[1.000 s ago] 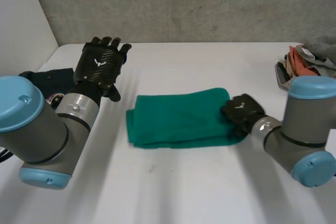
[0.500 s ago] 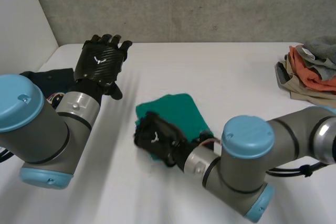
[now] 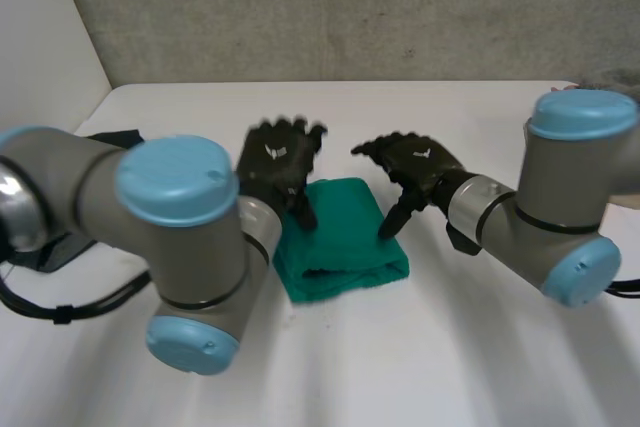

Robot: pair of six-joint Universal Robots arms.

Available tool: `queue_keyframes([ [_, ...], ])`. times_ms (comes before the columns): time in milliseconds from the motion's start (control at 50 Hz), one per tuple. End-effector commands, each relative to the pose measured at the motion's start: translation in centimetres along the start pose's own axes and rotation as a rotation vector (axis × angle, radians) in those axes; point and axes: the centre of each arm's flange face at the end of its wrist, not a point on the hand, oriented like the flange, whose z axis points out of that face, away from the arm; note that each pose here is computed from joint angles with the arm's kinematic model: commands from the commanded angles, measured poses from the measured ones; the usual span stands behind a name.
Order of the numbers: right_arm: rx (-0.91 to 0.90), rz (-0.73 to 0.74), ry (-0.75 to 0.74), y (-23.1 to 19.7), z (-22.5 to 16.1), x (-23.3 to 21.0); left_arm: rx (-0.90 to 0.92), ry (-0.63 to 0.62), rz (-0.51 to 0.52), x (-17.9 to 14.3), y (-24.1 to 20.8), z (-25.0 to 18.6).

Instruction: Fold the laundry.

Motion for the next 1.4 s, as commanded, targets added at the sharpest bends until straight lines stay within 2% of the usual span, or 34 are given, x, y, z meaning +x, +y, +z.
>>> queue_keyframes([
  [20, -0.12, -0.013, -0.043, 2.4, 2.3, -0.1, -0.251, 0.012, -0.005, 0.7, 5.6, 0.4],
  [140, -0.194, -0.019, -0.051, 4.4, 3.3, 0.0, -0.34, 0.004, 0.04, 0.1, 7.6, 0.4],
  [240, -0.21, -0.124, -0.013, 4.2, 3.3, 0.4, -0.333, -0.005, 0.062, -0.4, 7.3, 0.4],
  [300, -0.169, -0.245, 0.051, 1.8, 2.4, 0.8, -0.258, -0.027, 0.045, -1.4, 4.5, 0.6],
  [360, -0.136, -0.303, 0.087, 0.4, 1.5, 0.9, -0.182, -0.041, 0.028, -2.0, 2.0, 0.6],
  [420, -0.061, -0.384, 0.102, -0.6, 0.4, -0.5, -0.063, -0.049, 0.003, -2.4, -1.5, 0.2],
  [500, 0.02, -0.458, 0.079, -0.6, -1.2, -3.3, 0.087, -0.028, -0.02, -2.7, -5.3, -0.4],
  [560, 0.037, -0.486, 0.056, 0.2, -2.2, -4.5, 0.15, 0.043, -0.019, -2.3, -6.9, -0.7],
  [720, -0.023, -0.461, -0.022, 3.6, -3.1, -5.9, 0.178, 0.299, -0.004, -1.1, -7.4, -0.9],
  [820, -0.032, -0.46, -0.059, 5.5, -1.9, -6.4, 0.174, 0.393, 0.005, -0.3, -7.4, -1.5],
  [1080, 0.022, -0.475, -0.052, 7.5, 0.8, -6.1, 0.185, 0.412, 0.007, -0.1, -7.8, -1.8],
  [1400, 0.137, -0.503, -0.035, 6.1, 2.4, -5.9, 0.218, 0.414, 0.01, -0.2, -8.7, -1.8],
])
